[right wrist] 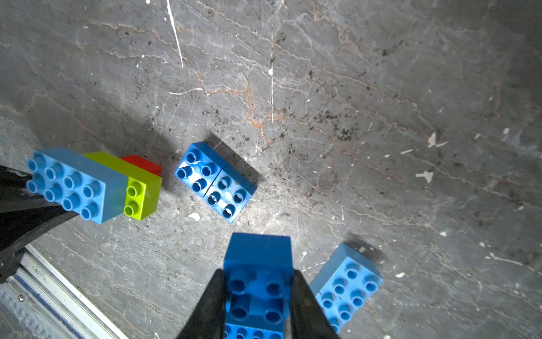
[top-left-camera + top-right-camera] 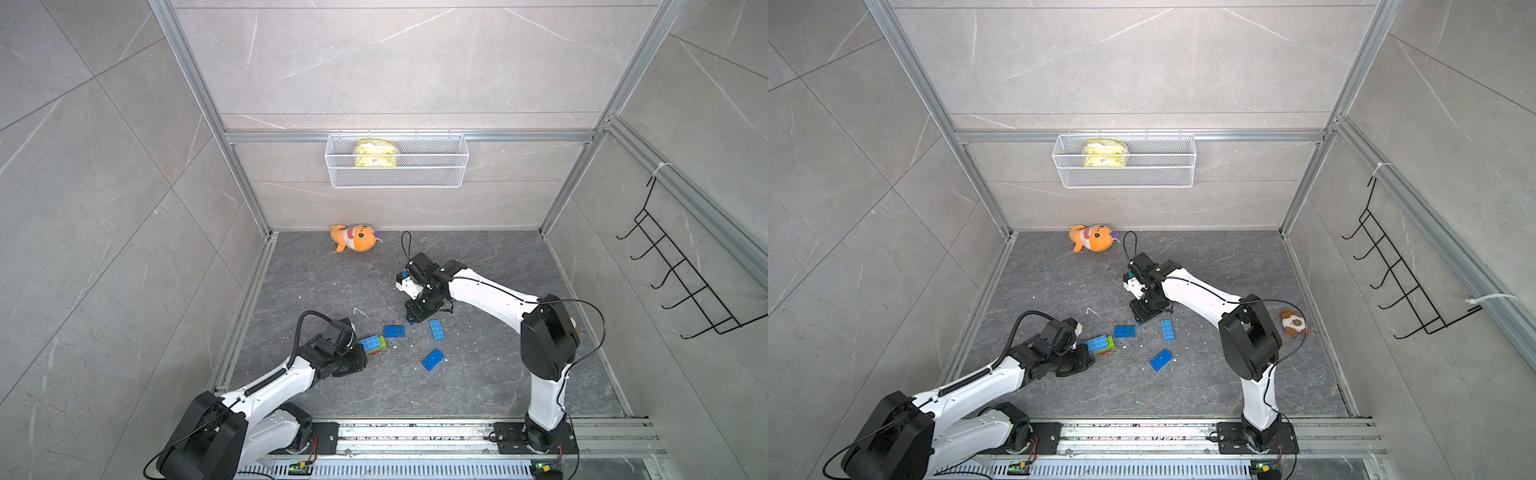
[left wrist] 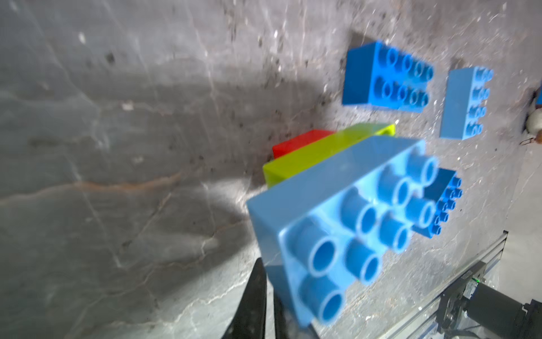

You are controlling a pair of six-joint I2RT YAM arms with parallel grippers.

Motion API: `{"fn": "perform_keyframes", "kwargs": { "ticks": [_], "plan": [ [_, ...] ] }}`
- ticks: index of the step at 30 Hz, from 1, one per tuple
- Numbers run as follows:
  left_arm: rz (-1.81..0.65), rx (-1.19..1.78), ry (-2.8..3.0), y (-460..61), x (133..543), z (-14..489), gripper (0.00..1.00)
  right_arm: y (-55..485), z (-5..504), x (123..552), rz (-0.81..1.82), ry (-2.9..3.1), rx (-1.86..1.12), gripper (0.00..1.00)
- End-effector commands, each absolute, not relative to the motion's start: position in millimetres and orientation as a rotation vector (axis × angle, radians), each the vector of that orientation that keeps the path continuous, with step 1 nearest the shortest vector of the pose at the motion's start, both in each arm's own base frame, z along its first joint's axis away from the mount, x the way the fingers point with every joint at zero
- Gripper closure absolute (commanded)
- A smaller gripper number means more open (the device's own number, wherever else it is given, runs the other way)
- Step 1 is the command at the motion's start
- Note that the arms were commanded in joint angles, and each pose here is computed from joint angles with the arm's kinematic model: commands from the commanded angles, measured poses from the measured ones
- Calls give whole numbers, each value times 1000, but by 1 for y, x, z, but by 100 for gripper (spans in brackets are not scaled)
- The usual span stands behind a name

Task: Assemble a heart with lego
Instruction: Adjust the lego brick at the center of the board, then assemble the lego brick with the lego brick.

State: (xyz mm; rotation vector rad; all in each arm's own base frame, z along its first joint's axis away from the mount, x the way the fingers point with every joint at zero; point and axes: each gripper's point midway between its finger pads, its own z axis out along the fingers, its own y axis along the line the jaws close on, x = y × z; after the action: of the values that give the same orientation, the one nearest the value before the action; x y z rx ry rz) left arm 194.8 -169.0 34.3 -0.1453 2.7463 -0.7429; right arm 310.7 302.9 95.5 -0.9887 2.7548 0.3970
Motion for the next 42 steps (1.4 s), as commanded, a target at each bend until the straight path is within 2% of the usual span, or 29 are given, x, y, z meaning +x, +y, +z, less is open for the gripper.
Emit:
{"fn": "perform_keyframes", "kwargs": {
  "ticks": [1, 8, 18, 23, 27, 30, 37, 40, 42],
  "plan": [
    [-742, -110, 2671, -172, 215, 50, 89, 305, 100, 302, 417, 2756, -1004, 77],
    [-737, -124, 2669, -163, 226, 50, 89, 312, 103, 293, 460, 2742, -1035, 77],
    [-817, -122, 2654, -171, 239, 55, 89, 352, 101, 248, 526, 2602, -1345, 77],
    [-759, -199, 2631, -150, 233, 55, 90, 360, 104, 236, 535, 2568, -1374, 77],
    [-825, -323, 2590, -134, 235, 55, 89, 366, 98, 226, 493, 2553, -1425, 78],
    [-906, -388, 2557, -128, 241, 55, 84, 369, 92, 226, 427, 2557, -1438, 78],
    [-1021, -498, 2486, -122, 268, 63, 54, 382, 90, 233, 349, 2541, -1408, 78],
    [-1070, -537, 2463, -120, 276, 62, 49, 388, 88, 234, 337, 2535, -1417, 78],
    [-1131, -536, 2438, -124, 281, 65, 49, 391, 85, 234, 326, 2542, -1430, 78]
  ]
}}
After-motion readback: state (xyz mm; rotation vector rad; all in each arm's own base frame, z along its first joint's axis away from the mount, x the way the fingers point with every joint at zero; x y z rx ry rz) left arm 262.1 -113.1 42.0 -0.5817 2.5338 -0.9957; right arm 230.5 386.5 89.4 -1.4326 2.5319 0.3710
